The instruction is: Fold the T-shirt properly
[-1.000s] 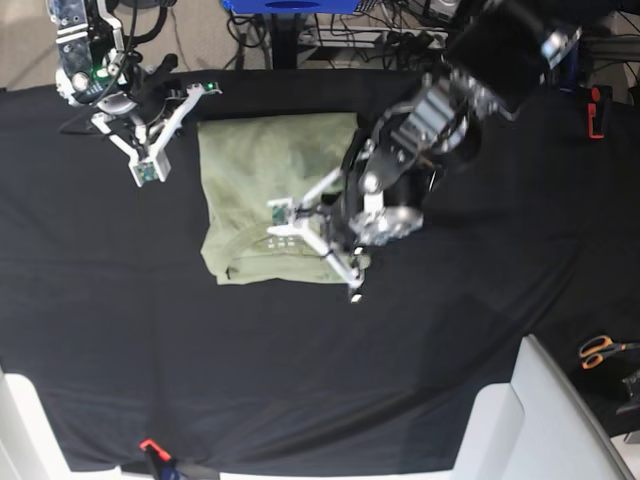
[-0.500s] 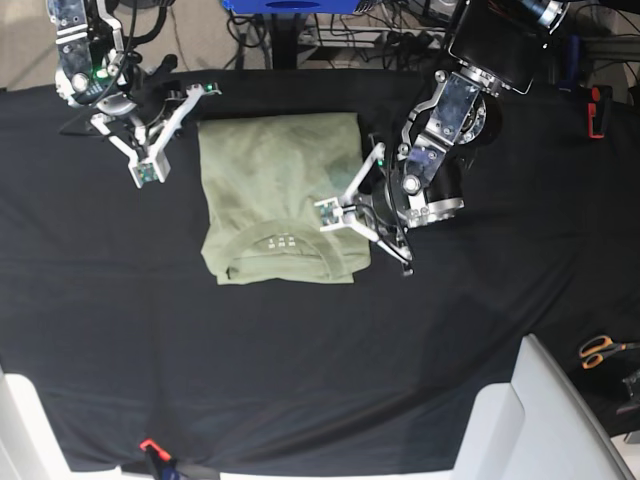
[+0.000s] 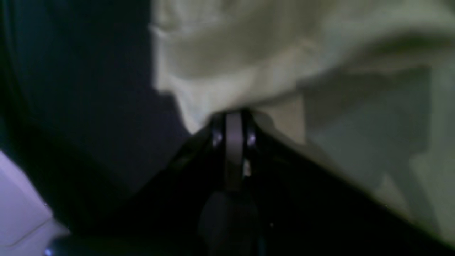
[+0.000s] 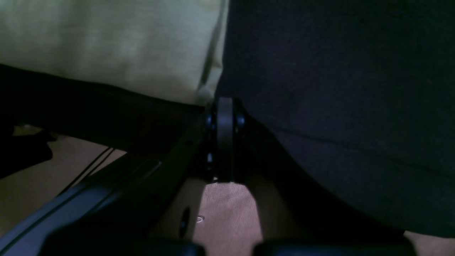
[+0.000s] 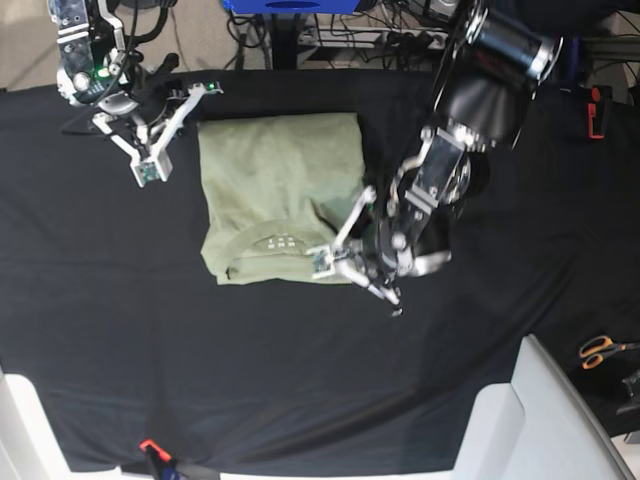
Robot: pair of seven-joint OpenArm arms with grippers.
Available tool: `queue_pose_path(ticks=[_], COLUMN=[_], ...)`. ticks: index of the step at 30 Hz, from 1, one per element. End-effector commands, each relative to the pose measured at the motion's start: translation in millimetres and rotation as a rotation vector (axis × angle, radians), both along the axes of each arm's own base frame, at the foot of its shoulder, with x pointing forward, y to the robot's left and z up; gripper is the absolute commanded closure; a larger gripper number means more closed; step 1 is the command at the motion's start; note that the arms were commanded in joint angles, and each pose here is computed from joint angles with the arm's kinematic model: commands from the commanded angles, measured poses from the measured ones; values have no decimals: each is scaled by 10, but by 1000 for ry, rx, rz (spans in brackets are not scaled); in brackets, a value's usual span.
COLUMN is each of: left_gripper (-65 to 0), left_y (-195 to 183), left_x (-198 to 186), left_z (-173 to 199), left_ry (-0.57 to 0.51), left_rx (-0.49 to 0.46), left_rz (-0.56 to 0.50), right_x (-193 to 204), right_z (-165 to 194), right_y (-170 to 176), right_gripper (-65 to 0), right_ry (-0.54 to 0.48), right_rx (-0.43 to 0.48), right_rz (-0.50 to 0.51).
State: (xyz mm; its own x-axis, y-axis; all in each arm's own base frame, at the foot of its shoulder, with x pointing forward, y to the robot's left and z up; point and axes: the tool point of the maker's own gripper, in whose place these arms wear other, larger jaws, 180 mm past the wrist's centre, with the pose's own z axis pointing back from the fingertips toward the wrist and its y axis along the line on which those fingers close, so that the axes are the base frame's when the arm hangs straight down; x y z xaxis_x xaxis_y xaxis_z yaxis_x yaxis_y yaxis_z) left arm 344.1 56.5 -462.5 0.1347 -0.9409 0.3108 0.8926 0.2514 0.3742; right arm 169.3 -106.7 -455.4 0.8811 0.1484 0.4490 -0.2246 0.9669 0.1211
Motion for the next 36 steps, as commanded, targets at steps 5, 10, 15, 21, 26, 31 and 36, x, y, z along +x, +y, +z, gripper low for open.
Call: queue_pose_path(ticks=[5,10,15,21,26,31,36], left_gripper=[0,0,0,0,0,0,0], left_y=[-197,-310,-327,-322,-373,-533,-450], left_x=[193,311,499,595,719,906,946], left_z=[-8,47,205,247,256,455,692], left_ry=[12,5,-34,-38,-23,-71,-156], left_rx=[-100,-133,-133,-130,-178,-253,-205], left_rz=[-4,-18,-23,-19,-23,-33,-23], right_x=[65,61,61,61,68,73,89], right_z=[66,61,61,61,63,63,84], right_y=[-3,-4,-6,-6,-6,-18,-45], right_gripper=[0,0,0,0,0,0,0], right_ry=[-32,-30,-30,-30,-32,-35,-41], right_rx=[3,2,0,0,0,-2,-7], right_rz=[5,7,7,7,7,6,3])
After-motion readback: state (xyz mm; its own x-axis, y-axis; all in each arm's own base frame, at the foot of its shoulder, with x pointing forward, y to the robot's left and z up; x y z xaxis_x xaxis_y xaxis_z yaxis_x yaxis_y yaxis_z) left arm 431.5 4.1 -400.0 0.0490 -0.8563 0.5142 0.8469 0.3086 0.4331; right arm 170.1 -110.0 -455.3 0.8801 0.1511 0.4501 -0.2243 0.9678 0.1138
